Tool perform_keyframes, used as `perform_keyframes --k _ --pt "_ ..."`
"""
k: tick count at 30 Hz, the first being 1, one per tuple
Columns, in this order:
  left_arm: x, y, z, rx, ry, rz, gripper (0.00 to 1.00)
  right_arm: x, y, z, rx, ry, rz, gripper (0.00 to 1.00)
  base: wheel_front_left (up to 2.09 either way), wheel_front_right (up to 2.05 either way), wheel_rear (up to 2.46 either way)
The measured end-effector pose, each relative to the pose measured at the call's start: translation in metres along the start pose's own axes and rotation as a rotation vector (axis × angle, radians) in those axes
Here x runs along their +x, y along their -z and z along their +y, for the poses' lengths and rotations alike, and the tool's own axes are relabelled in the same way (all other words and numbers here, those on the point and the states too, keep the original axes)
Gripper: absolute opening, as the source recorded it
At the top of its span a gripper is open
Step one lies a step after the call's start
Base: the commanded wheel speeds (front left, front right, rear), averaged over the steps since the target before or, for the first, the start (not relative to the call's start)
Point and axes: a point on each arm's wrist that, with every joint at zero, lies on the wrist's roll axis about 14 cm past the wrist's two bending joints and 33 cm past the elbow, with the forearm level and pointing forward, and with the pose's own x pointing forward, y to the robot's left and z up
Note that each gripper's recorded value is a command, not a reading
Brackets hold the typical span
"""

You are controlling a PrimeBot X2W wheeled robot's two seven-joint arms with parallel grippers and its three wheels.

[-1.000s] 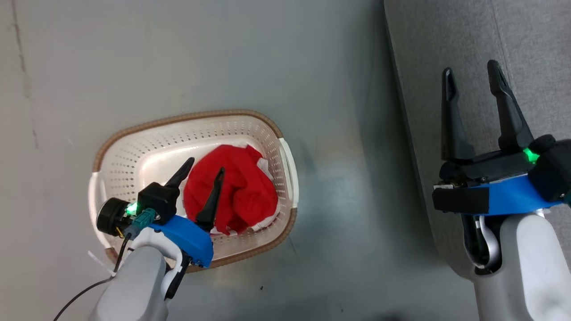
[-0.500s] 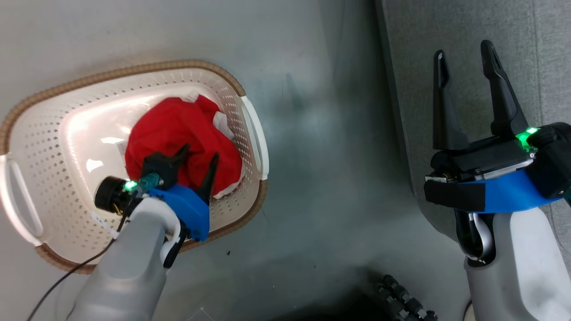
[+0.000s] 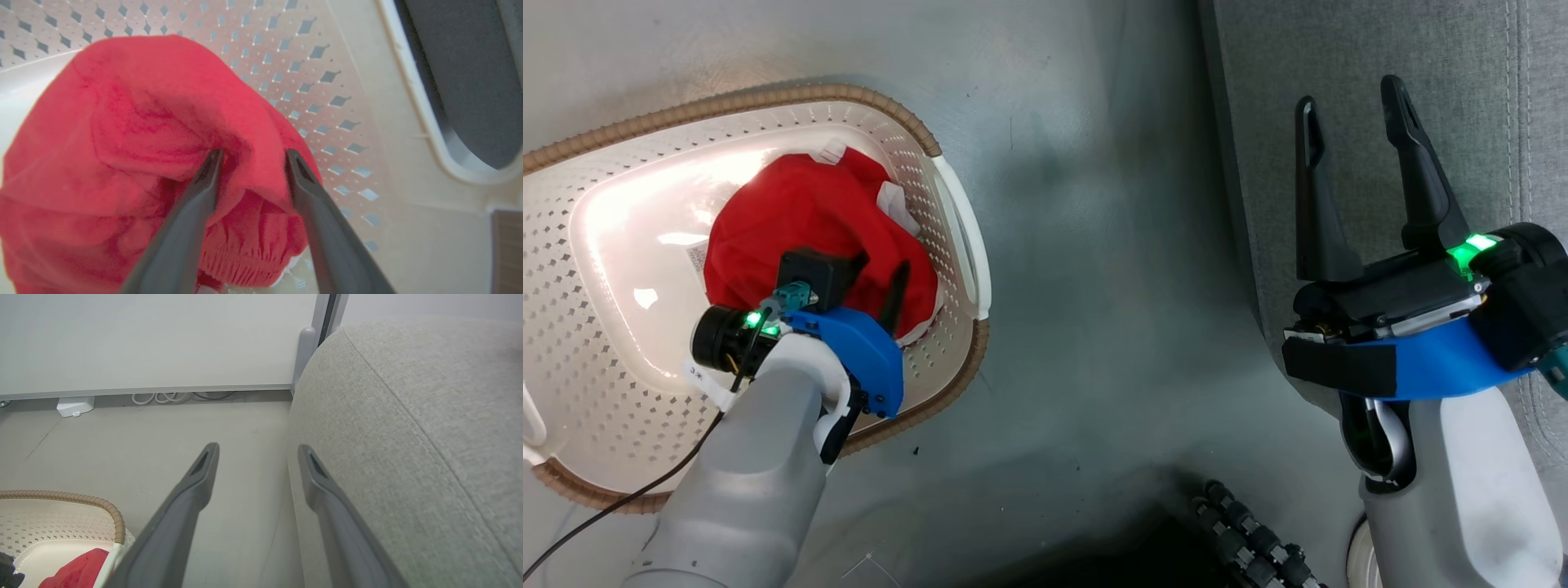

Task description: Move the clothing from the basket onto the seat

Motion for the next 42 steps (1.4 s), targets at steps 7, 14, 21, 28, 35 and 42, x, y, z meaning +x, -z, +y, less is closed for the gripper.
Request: perform_keyframes --k 7,14,21,28,35,42 --pt "0.000 0.001 -0.003 0.000 0.010 0.013 0.00 -0.002 0.000 -0.002 0.000 0.006 0.001 1.00 0.00 0.00 0.00" --pt "-0.004 -0.001 -0.003 0.003 0.009 0.015 0.00 -0.001 -0.001 -0.001 0.004 0.004 -0.001 1.00 0.00 0.00 0.00" --pt "-0.019 -0.021 -0.006 0.024 -0.003 -0.028 0.00 -0.002 -0.015 0.005 0.001 -0.012 -0.024 1.00 0.00 0.00 0.00" --pt "-0.055 -0.047 -0.020 0.076 -0.025 -0.087 0.00 -0.013 -0.048 0.008 -0.017 -0.017 -0.075 1.00 0.00 0.00 0.00" --pt "-0.106 -0.096 -0.047 0.169 -0.034 -0.223 0.00 -0.043 -0.083 0.012 -0.005 -0.016 -0.121 1.00 0.00 0.00 0.00" --pt "-0.168 -0.153 -0.080 0.277 -0.048 -0.415 0.00 -0.080 -0.117 0.025 0.021 -0.043 -0.179 1.00 0.00 0.00 0.00"
